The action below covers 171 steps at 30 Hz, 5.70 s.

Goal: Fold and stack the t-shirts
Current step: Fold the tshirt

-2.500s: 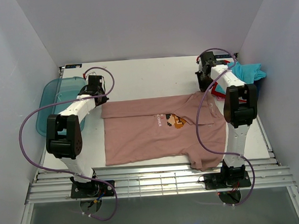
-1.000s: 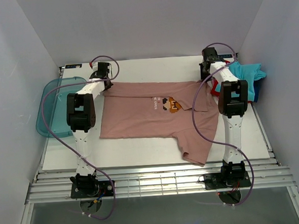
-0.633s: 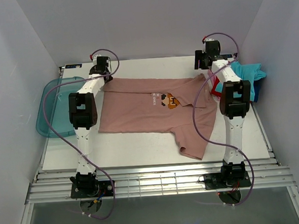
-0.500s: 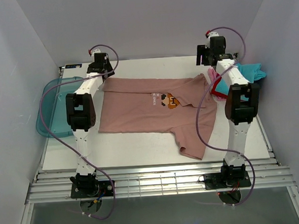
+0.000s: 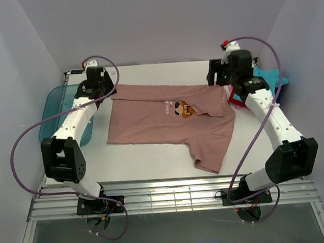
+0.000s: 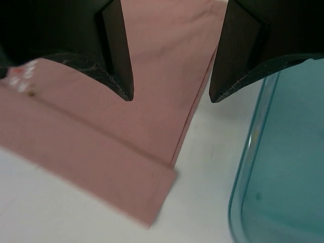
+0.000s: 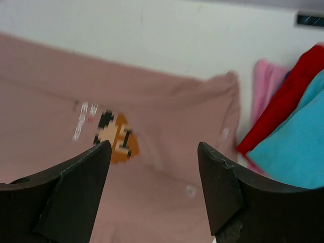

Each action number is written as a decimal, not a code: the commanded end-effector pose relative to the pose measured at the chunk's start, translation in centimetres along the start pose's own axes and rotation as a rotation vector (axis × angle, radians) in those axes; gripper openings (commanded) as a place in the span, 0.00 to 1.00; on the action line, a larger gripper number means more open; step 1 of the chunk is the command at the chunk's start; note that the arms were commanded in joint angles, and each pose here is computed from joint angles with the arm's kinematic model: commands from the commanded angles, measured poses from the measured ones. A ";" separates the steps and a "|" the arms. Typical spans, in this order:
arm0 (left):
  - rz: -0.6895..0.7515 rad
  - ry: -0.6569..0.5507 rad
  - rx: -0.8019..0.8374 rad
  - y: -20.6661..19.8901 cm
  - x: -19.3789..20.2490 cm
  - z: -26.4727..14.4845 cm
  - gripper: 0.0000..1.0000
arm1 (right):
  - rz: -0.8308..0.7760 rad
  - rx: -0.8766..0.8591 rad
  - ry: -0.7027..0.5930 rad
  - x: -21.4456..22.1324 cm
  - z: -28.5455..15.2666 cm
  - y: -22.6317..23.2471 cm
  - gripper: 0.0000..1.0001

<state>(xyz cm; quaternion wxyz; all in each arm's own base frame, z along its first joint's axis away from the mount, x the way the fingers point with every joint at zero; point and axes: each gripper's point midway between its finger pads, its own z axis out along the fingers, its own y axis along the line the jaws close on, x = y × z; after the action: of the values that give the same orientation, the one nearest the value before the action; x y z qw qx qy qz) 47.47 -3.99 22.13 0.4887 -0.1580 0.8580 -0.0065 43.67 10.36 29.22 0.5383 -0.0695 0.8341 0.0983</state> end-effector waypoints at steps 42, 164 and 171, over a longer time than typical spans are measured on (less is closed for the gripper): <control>0.018 0.497 -0.220 9.0 23.1 -4.2 0.67 | 0.116 0.150 0.749 32.5 -16.7 7.3 0.73; 0.023 0.462 -0.089 1.3 8.7 10.8 0.00 | -0.206 0.506 0.396 7.9 11.9 -4.4 0.19; 0.031 0.457 -0.084 1.1 8.4 11.5 0.00 | -0.196 0.534 0.406 8.1 12.2 -6.1 0.19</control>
<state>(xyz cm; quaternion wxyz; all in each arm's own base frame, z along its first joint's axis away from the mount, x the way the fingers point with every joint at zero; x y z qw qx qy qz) 52.05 -3.77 8.25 0.2647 -0.1667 0.9498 0.0041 51.08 8.36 14.62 0.3434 -0.0389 0.9212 -0.1788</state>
